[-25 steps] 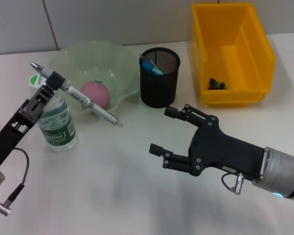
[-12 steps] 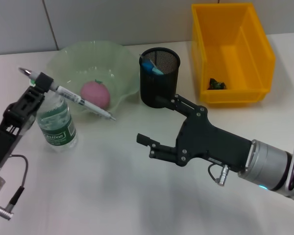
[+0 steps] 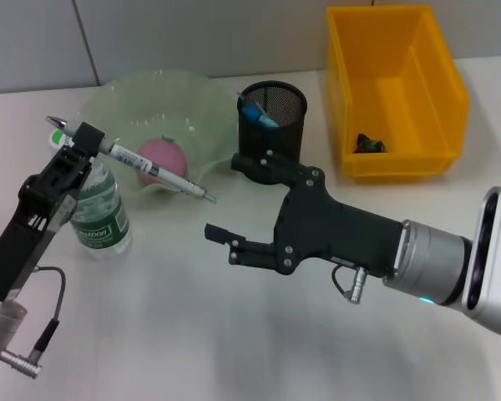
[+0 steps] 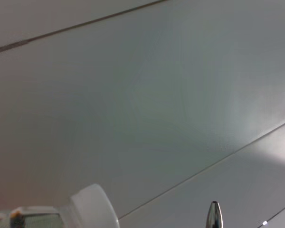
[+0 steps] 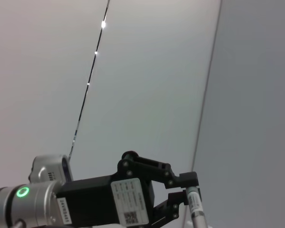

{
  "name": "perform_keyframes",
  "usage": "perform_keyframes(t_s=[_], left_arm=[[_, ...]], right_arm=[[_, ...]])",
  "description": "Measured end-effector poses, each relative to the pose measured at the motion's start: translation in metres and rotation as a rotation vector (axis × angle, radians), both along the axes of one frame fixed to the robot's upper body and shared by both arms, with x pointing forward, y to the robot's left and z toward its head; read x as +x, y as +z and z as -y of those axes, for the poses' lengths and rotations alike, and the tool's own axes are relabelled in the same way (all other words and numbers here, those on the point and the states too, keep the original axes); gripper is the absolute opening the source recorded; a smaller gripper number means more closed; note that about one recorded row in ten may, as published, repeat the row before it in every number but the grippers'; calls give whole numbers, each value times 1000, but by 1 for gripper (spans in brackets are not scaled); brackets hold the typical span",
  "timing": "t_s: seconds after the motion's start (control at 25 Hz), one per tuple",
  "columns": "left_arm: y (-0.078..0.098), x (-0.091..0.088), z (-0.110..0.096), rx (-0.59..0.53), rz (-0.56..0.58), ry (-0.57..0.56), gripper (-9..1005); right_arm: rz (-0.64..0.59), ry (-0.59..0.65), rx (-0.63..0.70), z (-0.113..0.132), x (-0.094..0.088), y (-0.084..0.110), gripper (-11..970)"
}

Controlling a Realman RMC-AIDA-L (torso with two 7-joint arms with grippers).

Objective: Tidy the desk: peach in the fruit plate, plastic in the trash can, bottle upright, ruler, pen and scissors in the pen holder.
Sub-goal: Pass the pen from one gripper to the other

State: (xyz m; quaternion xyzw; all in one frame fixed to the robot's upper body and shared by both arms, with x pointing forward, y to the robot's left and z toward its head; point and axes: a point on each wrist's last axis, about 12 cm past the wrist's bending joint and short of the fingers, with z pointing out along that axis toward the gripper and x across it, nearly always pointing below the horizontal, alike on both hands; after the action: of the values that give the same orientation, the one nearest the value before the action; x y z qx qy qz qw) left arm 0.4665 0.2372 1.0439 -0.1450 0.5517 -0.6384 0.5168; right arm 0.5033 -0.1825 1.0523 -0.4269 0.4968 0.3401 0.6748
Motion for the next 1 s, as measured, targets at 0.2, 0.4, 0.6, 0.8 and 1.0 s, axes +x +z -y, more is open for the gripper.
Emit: perform_keyframes(t_s=[0.2, 0.4, 0.6, 0.8, 1.0], left_arm=[[-1, -1, 2, -12, -14, 3, 147], [-1, -1, 5, -20, -21, 5, 148], [-1, -1, 6, -23, -23, 6, 148], [-2, -3, 7, -36, -37, 17, 148], [-2, -4, 7, -37, -39, 16, 149]], right_arm=[[16, -25, -10, -5, 4, 0, 818], [40, -24, -25, -16, 6, 1, 819], [74, -36, -44, -32, 3, -1, 819], [90, -57, -43, -41, 1, -2, 799], [90, -60, -40, -42, 0, -2, 780]])
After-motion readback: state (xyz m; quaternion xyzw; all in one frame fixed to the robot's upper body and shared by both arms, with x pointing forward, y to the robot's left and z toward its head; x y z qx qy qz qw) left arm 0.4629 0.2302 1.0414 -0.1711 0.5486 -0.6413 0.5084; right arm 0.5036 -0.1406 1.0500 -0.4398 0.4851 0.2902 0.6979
